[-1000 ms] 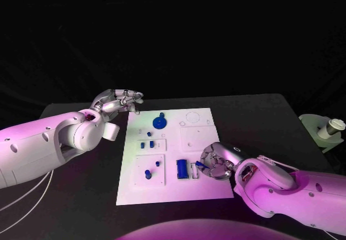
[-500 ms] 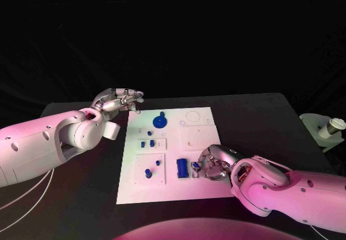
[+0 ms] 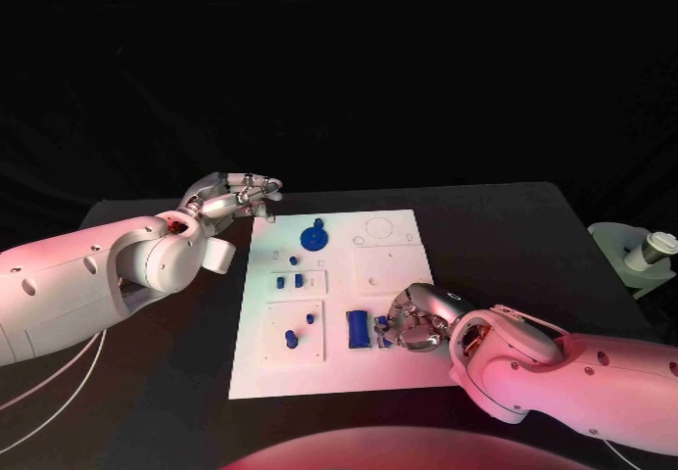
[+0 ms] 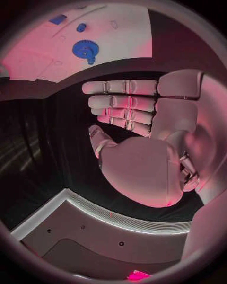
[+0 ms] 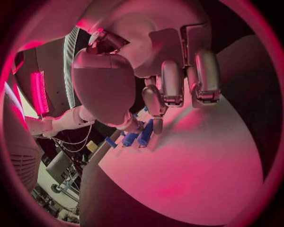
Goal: Assemble the parts on the task board
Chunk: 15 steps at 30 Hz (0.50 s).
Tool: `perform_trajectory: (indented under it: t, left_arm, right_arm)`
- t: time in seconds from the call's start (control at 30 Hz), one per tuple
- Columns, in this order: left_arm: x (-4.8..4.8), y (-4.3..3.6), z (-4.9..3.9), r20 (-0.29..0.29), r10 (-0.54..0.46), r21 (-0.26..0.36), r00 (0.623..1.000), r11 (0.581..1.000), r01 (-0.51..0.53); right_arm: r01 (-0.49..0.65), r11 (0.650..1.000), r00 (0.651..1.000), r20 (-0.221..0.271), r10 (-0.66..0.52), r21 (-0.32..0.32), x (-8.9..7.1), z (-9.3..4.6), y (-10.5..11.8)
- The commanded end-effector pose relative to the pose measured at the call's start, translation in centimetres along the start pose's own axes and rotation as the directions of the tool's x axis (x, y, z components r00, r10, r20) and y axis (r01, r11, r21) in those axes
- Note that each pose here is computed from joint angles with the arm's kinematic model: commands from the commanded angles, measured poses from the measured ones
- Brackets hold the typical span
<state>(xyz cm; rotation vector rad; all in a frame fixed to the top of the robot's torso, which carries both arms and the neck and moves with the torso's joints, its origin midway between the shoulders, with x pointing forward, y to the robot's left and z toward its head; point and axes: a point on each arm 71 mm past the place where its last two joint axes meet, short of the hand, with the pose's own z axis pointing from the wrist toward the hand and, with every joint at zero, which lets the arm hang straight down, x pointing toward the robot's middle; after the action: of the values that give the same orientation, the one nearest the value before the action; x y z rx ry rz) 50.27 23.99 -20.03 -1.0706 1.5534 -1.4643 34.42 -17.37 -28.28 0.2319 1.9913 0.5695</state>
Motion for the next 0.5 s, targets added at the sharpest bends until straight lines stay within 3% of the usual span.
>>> perform_trajectory:
  t: [0.03, 0.5]
  left_arm:
    - [0.26, -0.08, 0.02, -0.021, -0.011, 0.003, 1.0, 1.0, 0.011]
    - [0.21, -0.07, 0.0, -0.02, -0.011, 0.0, 1.0, 1.0, 0.011]
  right_arm:
    - [0.021, 1.0, 1.0, -0.019, -0.021, 0.0, 0.23, -0.01, 0.08]
    - [0.032, 0.999, 0.999, -0.019, -0.032, -0.01, 0.25, -0.09, 0.24]
